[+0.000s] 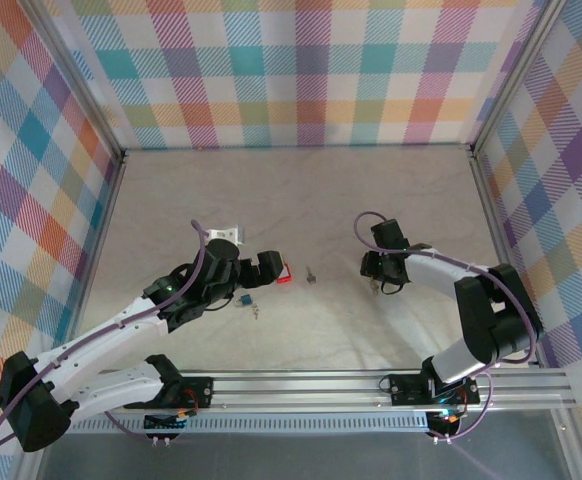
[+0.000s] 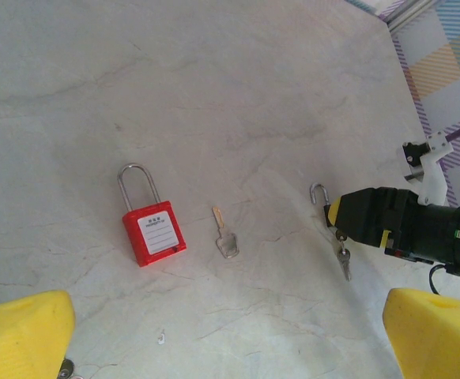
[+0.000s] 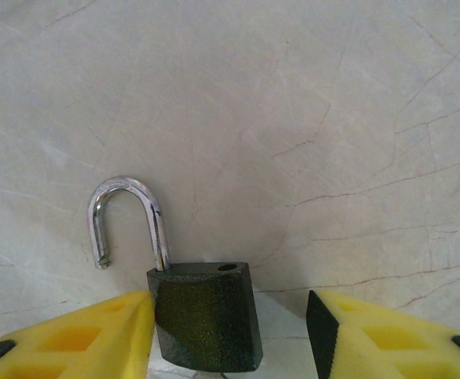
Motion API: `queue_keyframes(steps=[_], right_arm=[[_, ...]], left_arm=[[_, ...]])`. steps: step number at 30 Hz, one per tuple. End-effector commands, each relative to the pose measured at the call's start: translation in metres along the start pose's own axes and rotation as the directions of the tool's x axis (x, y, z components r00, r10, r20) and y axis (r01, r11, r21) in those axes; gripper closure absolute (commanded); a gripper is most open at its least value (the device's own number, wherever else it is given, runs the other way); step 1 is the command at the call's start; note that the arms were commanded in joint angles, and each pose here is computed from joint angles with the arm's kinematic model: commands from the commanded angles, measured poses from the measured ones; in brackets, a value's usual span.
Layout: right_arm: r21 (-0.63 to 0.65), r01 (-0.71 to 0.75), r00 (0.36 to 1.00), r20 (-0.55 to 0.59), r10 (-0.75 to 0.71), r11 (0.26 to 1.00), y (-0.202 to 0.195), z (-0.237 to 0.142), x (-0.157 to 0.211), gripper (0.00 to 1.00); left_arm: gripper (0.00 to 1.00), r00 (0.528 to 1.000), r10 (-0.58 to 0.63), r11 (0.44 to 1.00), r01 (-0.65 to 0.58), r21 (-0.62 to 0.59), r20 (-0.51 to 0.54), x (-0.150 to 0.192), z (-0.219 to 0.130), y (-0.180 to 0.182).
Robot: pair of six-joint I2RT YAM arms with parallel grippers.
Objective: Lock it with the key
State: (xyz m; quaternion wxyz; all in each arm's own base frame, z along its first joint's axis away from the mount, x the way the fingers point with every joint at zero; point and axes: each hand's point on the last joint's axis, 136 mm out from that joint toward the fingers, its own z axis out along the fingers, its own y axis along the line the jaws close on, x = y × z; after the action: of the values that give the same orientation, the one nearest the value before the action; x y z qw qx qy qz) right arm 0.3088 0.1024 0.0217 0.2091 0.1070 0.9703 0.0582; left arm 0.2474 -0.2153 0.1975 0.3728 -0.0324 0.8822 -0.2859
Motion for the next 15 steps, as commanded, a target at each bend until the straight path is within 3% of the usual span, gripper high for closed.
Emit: queue_keyframes(steps=[1, 5, 8, 15], right_arm=[[0.013, 0.008, 1.0, -0.015, -0.008, 1.0, -0.001, 0.002, -0.001, 0.46], [-0.029, 0.012, 0.999, -0.041, -0.013, 0.999, 0.008, 0.007, 0.002, 0.48], [-0.036, 0.008, 0.999, -0.052, -0.009, 0.999, 0.009, 0.009, 0.004, 0.62], [-0.042, -0.008, 0.998, -0.061, 0.005, 0.999, 0.008, 0.01, 0.008, 0.62]], left_arm=[[0.0, 1.0, 0.018, 1.0, -0.019, 0.011, 0.024, -0.003, -0.001, -0.004], [0.0, 1.0, 0.019, 1.0, -0.019, 0.012, 0.024, -0.003, -0.001, -0.004], [0.0, 0.999, 0.021, 1.0, -0.022, 0.015, 0.025, -0.004, -0.003, -0.005], [0.0, 1.0, 0.019, 1.0, -0.019, 0.009, 0.024, -0.002, -0.002, -0.003]])
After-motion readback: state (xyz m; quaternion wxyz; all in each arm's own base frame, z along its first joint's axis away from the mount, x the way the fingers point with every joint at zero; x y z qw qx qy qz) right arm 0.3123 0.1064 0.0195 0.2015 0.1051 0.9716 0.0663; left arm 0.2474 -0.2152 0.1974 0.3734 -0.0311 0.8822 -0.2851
